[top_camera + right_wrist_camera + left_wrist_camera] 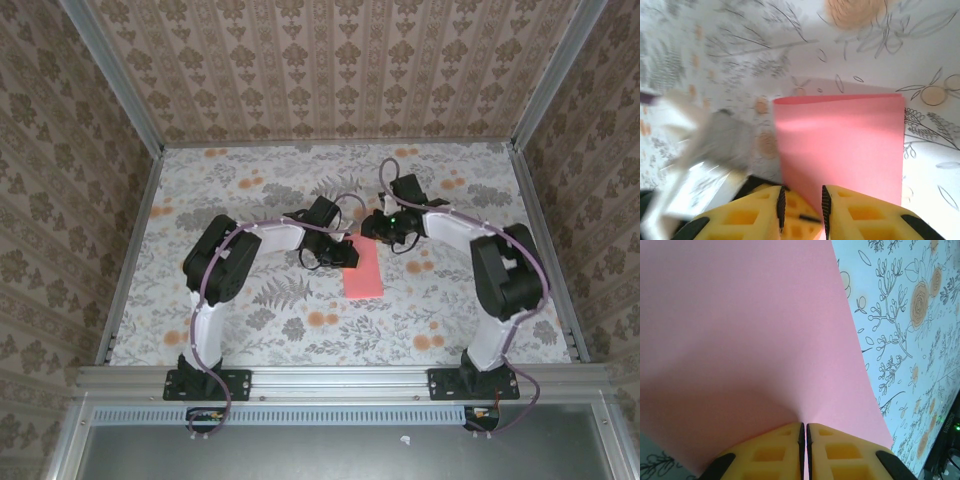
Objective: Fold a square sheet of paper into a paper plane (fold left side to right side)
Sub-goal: Hold the square sheet of paper at the center of the table.
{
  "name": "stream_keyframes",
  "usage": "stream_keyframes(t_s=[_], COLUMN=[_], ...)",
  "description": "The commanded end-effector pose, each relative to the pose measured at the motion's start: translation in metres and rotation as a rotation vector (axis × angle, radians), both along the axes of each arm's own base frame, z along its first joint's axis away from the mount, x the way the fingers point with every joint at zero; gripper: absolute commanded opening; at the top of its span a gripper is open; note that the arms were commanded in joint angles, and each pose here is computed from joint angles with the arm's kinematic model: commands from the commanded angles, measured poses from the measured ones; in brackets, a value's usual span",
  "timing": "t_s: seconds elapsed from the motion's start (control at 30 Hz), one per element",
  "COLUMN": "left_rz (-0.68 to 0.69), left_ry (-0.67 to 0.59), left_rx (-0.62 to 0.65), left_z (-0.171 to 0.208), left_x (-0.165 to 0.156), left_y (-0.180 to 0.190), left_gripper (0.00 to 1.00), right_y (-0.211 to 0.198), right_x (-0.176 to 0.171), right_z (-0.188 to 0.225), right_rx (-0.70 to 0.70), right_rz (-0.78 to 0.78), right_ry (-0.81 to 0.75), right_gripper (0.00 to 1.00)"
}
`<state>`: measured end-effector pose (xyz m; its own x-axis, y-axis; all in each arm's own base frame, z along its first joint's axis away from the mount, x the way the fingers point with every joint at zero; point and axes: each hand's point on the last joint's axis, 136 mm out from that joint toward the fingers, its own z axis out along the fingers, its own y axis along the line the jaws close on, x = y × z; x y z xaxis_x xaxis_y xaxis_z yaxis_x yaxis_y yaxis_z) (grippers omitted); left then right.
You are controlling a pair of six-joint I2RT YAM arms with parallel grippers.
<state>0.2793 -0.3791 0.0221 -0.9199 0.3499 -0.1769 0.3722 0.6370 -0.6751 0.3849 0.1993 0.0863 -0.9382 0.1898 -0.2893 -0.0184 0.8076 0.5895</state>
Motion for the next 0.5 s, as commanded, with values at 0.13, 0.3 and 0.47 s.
stream_keyframes(t_s=[0.13,0.3,0.47], left_rz=[0.010,0.010,0.011], left_ry=[0.025,0.020,0.015], left_rx=[0.108,0.114,0.118], left_z=[-0.022,-0.021,-0.019], left_x=[-0.013,-0.014,-0.012], left_y=[0.013,0.013,0.014], left_gripper=[0.13,0.13,0.13], right_y=[-0.015,-0.012,-0.017], right_x=[-0.072,-0.110,-0.130], right_z=[-0.013,-0.044,-0.071], right_rx=[-0.002,-0.001,-0.031], right_rz=[0.001,0.011,0.010], right_ry=[0.121,0.224,0.322], right_gripper=[0.10,0.04,0.04])
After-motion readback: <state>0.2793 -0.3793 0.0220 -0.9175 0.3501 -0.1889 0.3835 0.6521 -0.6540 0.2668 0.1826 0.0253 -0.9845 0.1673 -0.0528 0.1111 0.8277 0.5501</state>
